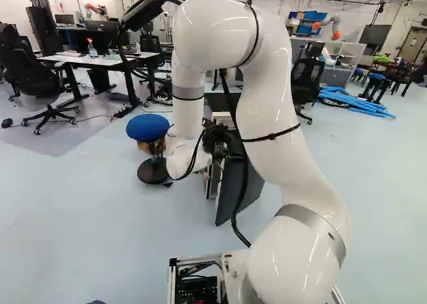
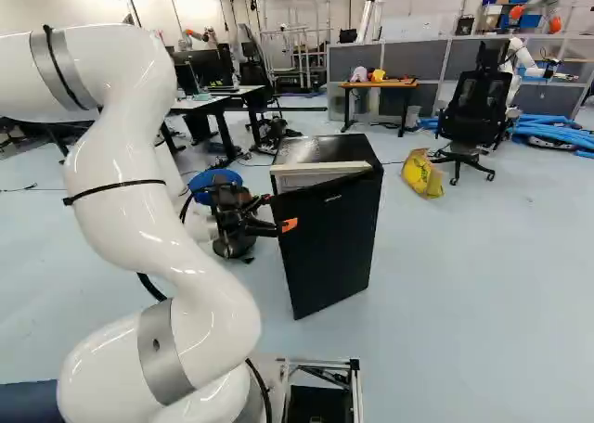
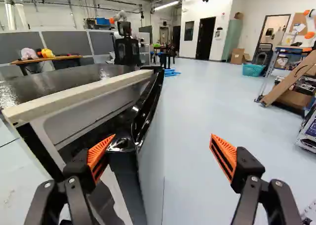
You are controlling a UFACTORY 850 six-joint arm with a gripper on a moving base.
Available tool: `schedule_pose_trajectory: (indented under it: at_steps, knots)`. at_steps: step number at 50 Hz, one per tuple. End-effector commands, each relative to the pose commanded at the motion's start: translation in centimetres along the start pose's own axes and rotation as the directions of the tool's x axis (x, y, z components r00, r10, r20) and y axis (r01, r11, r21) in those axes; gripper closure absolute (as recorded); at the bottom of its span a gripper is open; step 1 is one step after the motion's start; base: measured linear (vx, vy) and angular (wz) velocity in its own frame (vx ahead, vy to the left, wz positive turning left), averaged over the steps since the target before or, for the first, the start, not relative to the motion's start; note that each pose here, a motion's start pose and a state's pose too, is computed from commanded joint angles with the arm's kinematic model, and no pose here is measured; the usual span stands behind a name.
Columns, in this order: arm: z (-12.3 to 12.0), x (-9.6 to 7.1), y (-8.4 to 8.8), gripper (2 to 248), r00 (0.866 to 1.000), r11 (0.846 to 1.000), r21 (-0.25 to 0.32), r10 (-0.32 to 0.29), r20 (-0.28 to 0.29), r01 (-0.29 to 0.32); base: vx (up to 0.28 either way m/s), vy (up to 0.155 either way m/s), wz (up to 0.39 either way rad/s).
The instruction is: Grab a drink from the fridge
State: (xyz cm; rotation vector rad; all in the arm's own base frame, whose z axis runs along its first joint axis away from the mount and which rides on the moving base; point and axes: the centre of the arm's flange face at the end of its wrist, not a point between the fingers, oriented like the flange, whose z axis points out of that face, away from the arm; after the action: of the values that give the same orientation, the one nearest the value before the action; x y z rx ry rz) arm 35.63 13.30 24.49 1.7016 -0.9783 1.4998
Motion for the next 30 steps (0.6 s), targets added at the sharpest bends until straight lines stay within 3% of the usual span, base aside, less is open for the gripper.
schedule_pose_trajectory:
  at_steps: [30]
  knots:
    - [0.6, 0.2, 4.2, 3, 0.999, 0.989, -0.147, -0.039, -0.037, 0.033, 0.0, 0.0, 0.0]
